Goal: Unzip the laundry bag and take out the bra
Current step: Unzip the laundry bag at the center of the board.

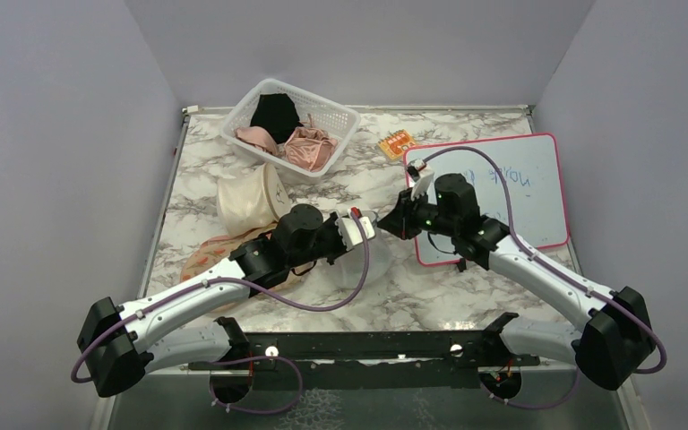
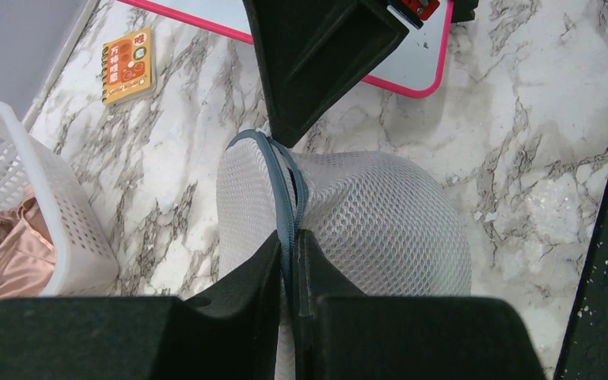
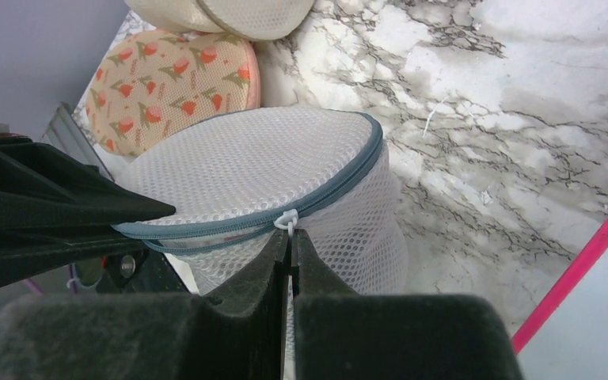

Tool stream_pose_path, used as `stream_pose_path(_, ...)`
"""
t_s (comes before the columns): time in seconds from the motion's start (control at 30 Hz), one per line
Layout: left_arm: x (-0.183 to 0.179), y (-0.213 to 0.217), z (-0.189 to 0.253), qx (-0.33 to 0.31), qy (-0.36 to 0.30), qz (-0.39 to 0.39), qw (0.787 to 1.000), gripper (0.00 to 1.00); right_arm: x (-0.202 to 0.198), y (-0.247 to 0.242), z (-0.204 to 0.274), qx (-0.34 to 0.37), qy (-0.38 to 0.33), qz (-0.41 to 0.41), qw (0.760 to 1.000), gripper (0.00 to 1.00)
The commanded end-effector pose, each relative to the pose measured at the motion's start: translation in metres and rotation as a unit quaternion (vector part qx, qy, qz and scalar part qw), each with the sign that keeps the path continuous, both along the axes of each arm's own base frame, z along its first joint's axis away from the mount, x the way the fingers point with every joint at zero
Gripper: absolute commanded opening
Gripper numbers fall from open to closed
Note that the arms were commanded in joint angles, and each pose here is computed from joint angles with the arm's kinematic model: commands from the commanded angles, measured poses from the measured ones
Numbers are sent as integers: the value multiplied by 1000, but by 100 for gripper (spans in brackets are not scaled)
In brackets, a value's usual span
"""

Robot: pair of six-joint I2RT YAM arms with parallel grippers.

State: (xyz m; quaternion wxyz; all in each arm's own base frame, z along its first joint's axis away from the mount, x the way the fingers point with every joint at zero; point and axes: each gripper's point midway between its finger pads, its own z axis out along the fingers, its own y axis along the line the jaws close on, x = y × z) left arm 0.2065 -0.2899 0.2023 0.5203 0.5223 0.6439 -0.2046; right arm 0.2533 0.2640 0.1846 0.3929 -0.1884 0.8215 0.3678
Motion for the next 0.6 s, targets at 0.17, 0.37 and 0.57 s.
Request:
stream_pose_path(0.17, 11, -1, 16, -29, -11, 33, 999, 29, -19, 26, 84, 123, -122, 107, 979, 1)
stream_pose_path(0.37, 8, -4, 21, -53, -5, 31, 998, 48, -22, 33, 84, 117, -117, 140, 976, 1)
stream_pose_path(0.57, 11, -4, 25, -65, -2, 45, 997, 49, -31, 37, 74, 105, -108, 180, 972, 1)
